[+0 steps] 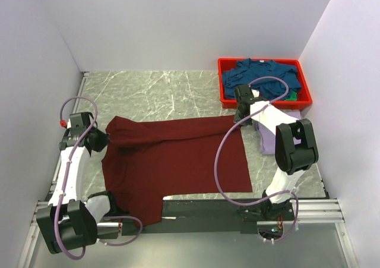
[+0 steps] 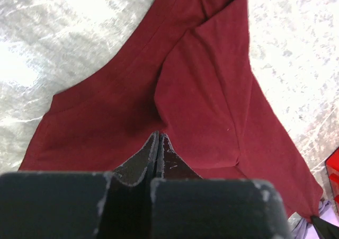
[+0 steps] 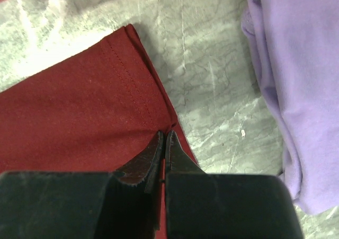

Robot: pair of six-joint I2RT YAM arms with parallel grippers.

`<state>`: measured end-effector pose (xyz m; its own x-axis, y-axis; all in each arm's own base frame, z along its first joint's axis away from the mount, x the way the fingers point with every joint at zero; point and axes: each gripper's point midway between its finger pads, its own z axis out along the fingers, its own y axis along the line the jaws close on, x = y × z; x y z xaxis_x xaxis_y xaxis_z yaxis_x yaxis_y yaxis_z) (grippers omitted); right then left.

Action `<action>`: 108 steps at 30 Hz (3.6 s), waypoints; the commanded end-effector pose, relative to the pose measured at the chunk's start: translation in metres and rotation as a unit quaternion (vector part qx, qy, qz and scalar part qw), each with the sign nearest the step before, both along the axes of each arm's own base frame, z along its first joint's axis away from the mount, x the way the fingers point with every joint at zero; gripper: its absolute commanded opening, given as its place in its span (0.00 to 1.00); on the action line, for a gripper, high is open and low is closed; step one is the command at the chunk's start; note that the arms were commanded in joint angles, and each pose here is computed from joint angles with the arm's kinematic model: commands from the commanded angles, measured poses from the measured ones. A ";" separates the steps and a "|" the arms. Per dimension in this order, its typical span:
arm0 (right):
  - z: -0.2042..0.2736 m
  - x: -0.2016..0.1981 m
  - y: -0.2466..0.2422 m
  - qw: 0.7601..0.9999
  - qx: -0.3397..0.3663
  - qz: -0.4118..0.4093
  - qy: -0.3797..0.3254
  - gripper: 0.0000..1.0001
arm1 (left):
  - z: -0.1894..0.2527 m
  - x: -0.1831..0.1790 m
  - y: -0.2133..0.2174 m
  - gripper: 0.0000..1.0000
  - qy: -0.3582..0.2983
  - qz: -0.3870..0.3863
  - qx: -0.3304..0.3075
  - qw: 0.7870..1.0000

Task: Fold and stack the t-shirts
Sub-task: Fold the tshirt

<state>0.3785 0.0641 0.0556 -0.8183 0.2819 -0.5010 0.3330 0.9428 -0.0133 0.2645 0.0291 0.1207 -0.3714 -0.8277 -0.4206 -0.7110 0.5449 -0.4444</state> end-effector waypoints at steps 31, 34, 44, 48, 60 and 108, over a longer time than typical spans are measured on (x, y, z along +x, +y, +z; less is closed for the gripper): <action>-0.010 -0.017 -0.015 0.998 -0.023 -0.024 0.045 0.40 | 0.026 -0.013 -0.011 0.00 -0.034 -0.015 -0.007 0.999; 0.006 -0.016 -0.020 0.999 -0.033 -0.034 0.025 0.46 | 0.029 -0.011 -0.014 0.00 -0.038 -0.019 -0.012 0.999; 0.090 -0.009 0.121 0.962 0.110 0.208 -0.136 0.46 | 0.038 0.002 -0.025 0.00 -0.058 -0.038 -0.030 0.997; 0.101 -0.040 0.210 0.910 0.171 0.343 -0.156 0.46 | 0.040 0.014 -0.034 0.00 -0.066 -0.047 -0.029 0.996; 0.097 -0.102 0.355 0.799 0.223 0.529 -0.176 0.40 | 0.036 0.093 -0.059 0.00 -0.067 -0.090 -0.012 0.994; 0.023 -0.107 0.459 0.774 0.154 0.598 -0.141 0.00 | -0.019 0.168 -0.062 0.00 0.012 -0.117 0.028 0.993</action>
